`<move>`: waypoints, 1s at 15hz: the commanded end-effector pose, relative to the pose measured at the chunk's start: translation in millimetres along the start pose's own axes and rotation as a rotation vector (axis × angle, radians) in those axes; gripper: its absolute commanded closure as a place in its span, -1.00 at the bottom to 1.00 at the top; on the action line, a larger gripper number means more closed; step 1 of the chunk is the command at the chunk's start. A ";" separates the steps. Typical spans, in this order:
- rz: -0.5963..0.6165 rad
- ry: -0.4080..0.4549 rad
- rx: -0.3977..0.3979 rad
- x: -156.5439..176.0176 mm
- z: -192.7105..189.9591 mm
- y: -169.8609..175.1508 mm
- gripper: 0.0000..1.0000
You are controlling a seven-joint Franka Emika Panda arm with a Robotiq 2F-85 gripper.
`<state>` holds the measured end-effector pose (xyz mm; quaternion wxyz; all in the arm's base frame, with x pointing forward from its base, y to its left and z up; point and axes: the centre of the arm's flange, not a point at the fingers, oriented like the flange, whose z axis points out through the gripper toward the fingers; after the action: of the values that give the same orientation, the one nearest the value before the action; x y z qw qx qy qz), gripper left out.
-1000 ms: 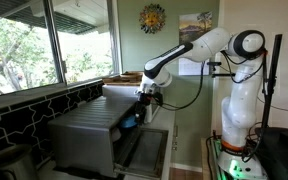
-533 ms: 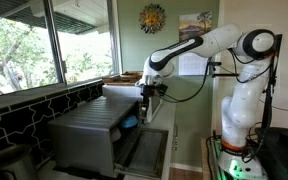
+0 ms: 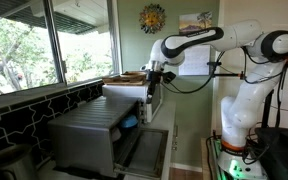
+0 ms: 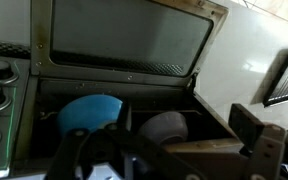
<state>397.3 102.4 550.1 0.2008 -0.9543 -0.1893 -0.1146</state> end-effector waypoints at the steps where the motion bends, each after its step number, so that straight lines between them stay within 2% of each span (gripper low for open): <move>1: -0.004 0.047 -0.063 -24.4 -29.4 -24.2 -1.00; 5: 0.006 0.087 -0.106 -38.3 -56.1 -40.7 -1.00; 11: 0.053 0.132 -0.152 -59.1 -81.0 -46.7 -1.00; 12: 0.028 0.141 -0.132 -38.5 -77.4 -46.0 -1.00; 15: 0.033 0.150 -0.139 -45.8 -82.4 -47.2 -1.00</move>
<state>324.9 92.8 626.2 0.1496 -0.9577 -0.1494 -0.1954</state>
